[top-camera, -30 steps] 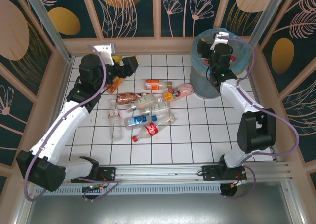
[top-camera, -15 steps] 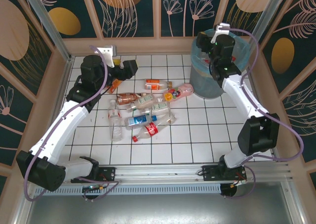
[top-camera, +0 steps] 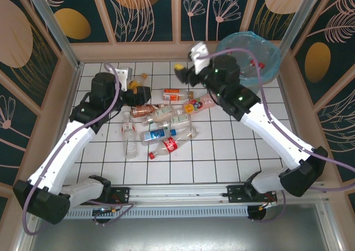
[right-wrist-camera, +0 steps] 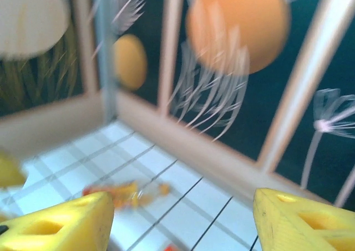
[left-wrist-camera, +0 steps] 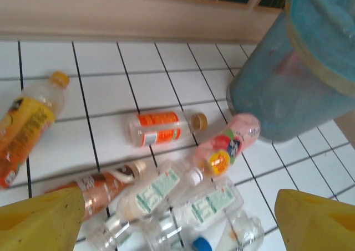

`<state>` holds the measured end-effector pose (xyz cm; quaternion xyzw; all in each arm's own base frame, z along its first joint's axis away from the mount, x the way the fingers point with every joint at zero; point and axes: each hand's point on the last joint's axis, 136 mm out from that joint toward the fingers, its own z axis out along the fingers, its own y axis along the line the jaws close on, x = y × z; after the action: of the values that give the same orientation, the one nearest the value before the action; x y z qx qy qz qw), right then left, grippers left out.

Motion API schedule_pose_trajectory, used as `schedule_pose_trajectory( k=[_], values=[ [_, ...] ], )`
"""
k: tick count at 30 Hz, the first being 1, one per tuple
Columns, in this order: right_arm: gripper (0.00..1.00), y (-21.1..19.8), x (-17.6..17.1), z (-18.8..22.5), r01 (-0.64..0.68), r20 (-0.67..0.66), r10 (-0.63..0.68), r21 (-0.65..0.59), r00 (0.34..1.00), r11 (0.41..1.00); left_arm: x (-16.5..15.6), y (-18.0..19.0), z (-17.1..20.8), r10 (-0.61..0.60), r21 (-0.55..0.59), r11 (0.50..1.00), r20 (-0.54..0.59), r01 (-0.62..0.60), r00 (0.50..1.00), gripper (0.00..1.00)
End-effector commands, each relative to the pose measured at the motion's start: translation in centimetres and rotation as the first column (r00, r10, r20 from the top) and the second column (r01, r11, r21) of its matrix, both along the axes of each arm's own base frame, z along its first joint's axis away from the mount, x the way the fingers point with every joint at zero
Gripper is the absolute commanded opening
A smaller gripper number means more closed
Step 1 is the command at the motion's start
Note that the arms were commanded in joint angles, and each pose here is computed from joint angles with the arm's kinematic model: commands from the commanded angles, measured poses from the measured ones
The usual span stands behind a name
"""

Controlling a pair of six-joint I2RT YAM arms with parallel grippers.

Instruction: Put the plastic bottles in the bin

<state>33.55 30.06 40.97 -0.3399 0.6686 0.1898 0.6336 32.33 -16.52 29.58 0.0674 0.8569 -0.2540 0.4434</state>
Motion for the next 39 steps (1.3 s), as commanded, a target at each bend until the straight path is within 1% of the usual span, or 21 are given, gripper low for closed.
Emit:
schedule_pose_trajectory(
  k=[1,4,5,7,10,13,15,20,23,27,32,34,39],
  values=[
    [0.69,2.6,-4.4,-7.4,-0.258,-0.09,0.243,-0.233,0.966,0.938,-2.8,-0.5,-3.2,-0.062,-0.03,0.998,-0.106,0.059,0.992,0.89],
    [0.71,3.2,-6.5,-12.1,-0.338,-0.14,0.308,-0.33,0.941,0.882,-4.1,-0.4,-5.8,-0.068,-0.03,0.998,-0.188,0.063,0.98,0.88],
    [0.71,3.2,-7.1,-13.5,-0.352,-0.149,0.319,-0.363,0.936,0.863,-4.6,-0.1,-7.4,-0.061,-0.018,0.998,-0.229,0.058,0.972,0.88],
    [0.72,3.2,-7.7,-16.8,-0.36,-0.171,0.317,-0.446,0.933,0.82,-5.2,0.4,-9.1,-0.041,0.003,0.999,-0.274,0.043,0.961,0.89],
    [0.75,2.9,-8.1,-21.2,-0.371,-0.213,0.304,-0.55,0.929,0.748,-5.7,1.1,-10.8,-0.006,0.035,0.999,-0.303,0.017,0.953,0.89],
    [0.75,2.8,-8.9,-25.3,-0.409,-0.255,0.322,-0.637,0.912,0.654,-5.8,1.7,-12.1,0.026,0.058,0.998,-0.325,-0.007,0.945,0.89],
    [0.75,2.9,-9.3,-26.9,-0.43,-0.268,0.34,-0.65,0.901,0.626,-5.9,1.9,-12.8,0.038,0.065,0.998,-0.336,-0.018,0.941,0.89],
    [0.75,3.9,-10.6,-28.3,-0.49,-0.274,0.419,-0.638,0.865,0.594,-6.2,2.1,-14.0,0.057,0.072,0.997,-0.364,-0.033,0.93,0.89],
    [0.74,4.5,-11.8,-29.0,-0.534,-0.301,0.457,-0.629,0.837,0.565,-6.5,2.4,-14.4,0.068,0.075,0.996,-0.371,-0.043,0.926,0.89],
    [0.73,5.2,-13.8,-31.0,-0.59,-0.355,0.487,-0.629,0.798,0.507,-6.8,2.7,-14.9,0.082,0.08,0.995,-0.376,-0.056,0.923,0.89],
    [0.7,6.4,-15.3,-32.3,-0.638,-0.399,0.511,-0.603,0.761,0.479,-6.9,2.8,-14.8,0.083,0.076,0.995,-0.366,-0.059,0.927,0.89],
    [0.7,6.7,-15.8,-33.0,-0.646,-0.412,0.513,-0.611,0.753,0.458,-6.9,2.7,-14.8,0.081,0.074,0.996,-0.365,-0.058,0.928,0.89],
    [0.7,6.4,-15.6,-34.6,-0.631,-0.43,0.477,-0.644,0.767,0.433,-6.8,2.7,-14.4,0.076,0.067,0.996,-0.354,-0.056,0.932,0.89]
  ],
)
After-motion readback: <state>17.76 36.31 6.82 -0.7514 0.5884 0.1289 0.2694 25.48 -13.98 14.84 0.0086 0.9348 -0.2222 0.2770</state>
